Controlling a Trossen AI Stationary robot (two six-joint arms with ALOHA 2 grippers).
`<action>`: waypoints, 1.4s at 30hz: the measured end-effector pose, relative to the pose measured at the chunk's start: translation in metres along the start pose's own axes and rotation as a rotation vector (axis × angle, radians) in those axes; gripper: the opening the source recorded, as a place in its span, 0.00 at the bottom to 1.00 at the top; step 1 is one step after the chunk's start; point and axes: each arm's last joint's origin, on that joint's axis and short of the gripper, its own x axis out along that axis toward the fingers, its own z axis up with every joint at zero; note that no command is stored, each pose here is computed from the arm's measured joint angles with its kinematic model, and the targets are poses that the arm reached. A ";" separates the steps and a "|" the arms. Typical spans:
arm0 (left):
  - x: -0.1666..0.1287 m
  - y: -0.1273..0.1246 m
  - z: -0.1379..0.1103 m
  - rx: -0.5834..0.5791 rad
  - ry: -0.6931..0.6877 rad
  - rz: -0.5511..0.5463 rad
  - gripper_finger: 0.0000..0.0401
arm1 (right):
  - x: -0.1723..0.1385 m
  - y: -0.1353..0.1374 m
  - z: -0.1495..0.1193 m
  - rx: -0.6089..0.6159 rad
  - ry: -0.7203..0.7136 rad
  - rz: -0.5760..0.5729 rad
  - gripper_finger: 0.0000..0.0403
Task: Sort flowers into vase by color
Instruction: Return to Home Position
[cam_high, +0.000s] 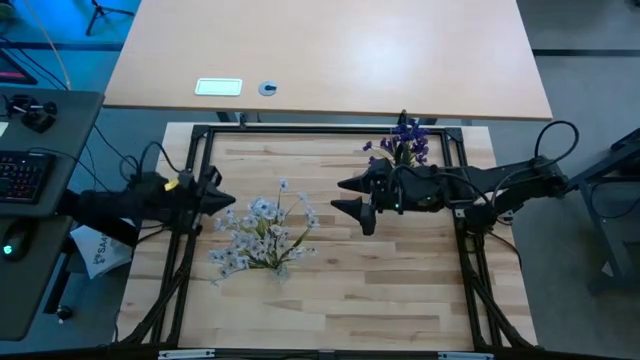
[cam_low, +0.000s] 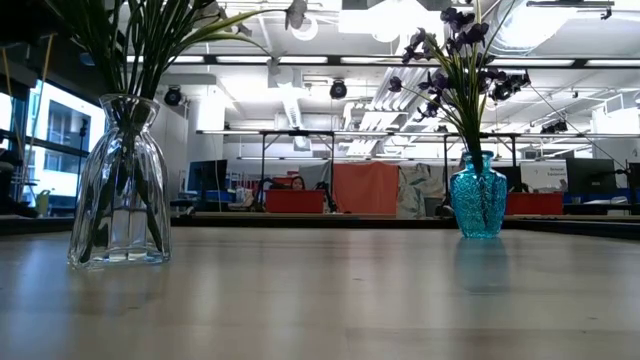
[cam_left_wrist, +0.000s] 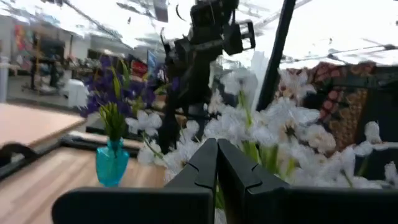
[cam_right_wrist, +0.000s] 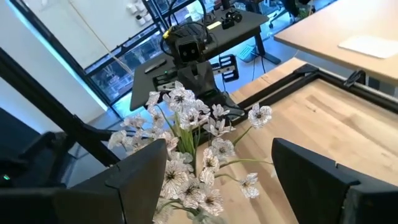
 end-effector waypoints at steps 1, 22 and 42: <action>0.000 0.001 -0.001 0.004 -0.008 0.007 0.00 | 0.000 0.000 0.000 0.010 0.000 0.000 0.71; 0.000 0.027 -0.062 -0.115 0.031 0.279 0.00 | -0.047 -0.026 -0.018 -0.103 0.357 -0.120 0.49; 0.000 0.027 -0.064 -0.176 0.040 0.282 0.00 | -0.133 -0.147 -0.152 -0.021 0.024 0.276 0.01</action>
